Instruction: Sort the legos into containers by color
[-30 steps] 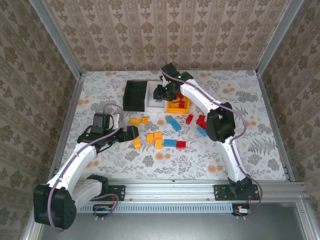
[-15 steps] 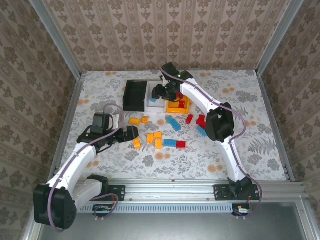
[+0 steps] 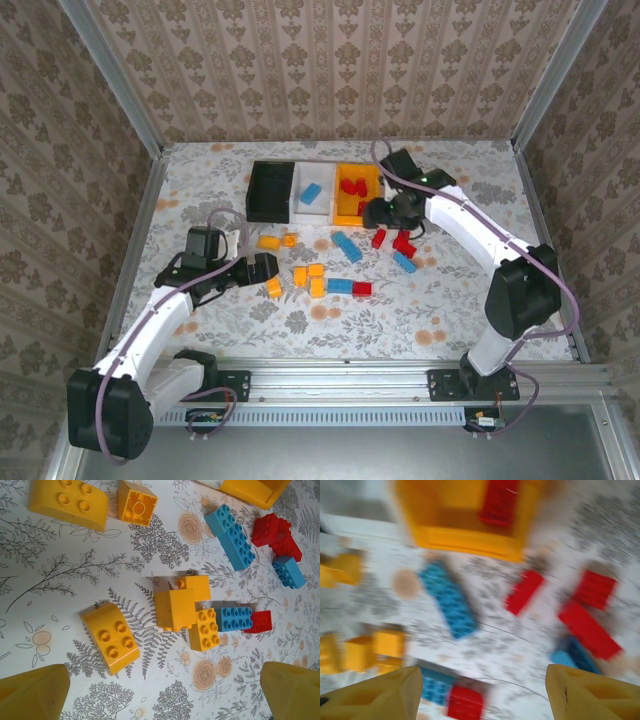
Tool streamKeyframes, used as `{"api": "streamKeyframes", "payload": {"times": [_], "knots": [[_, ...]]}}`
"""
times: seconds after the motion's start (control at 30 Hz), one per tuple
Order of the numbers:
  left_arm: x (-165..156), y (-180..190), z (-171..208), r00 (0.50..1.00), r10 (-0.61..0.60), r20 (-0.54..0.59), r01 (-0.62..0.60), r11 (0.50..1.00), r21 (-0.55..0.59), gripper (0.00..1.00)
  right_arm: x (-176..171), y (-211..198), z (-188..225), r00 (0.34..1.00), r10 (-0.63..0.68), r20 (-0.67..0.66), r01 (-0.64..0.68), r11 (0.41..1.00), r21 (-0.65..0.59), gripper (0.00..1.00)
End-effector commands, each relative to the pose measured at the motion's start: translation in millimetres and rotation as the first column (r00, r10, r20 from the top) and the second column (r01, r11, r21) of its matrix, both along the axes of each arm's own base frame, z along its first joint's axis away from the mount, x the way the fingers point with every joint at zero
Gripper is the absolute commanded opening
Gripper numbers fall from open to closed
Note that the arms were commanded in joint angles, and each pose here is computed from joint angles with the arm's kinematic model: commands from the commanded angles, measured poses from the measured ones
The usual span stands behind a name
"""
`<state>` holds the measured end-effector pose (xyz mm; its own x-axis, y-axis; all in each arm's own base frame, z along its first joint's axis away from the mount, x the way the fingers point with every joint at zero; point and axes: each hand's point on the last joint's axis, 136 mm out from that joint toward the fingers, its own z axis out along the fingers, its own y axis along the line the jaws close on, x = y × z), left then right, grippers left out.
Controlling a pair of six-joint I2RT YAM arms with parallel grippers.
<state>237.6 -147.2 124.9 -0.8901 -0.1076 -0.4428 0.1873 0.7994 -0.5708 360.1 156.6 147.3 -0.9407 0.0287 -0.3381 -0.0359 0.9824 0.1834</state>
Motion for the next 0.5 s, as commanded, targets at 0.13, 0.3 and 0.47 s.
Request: {"api": "streamKeyframes", "payload": {"times": [0.13,0.3,0.47], "knots": [[1.2,-25.9,-5.7,0.997,-0.079,-0.012,0.079,0.997,-0.02,1.0,-45.3,-57.8,-65.4,0.989,-0.002,-0.145,-0.029,0.976,-0.214,0.68],[2.3,-35.1,-6.4,0.994,-0.108,-0.023,0.108,0.994,-0.011,1.0,-46.4,-58.0,-84.9,0.985,0.002,-0.175,-0.041,0.974,-0.223,0.68],[0.0,-34.7,-7.8,0.993,-0.112,-0.027,0.112,0.994,-0.002,1.0,-45.2,-53.4,-100.8,0.978,0.003,-0.208,-0.047,0.977,-0.209,0.68]]}}
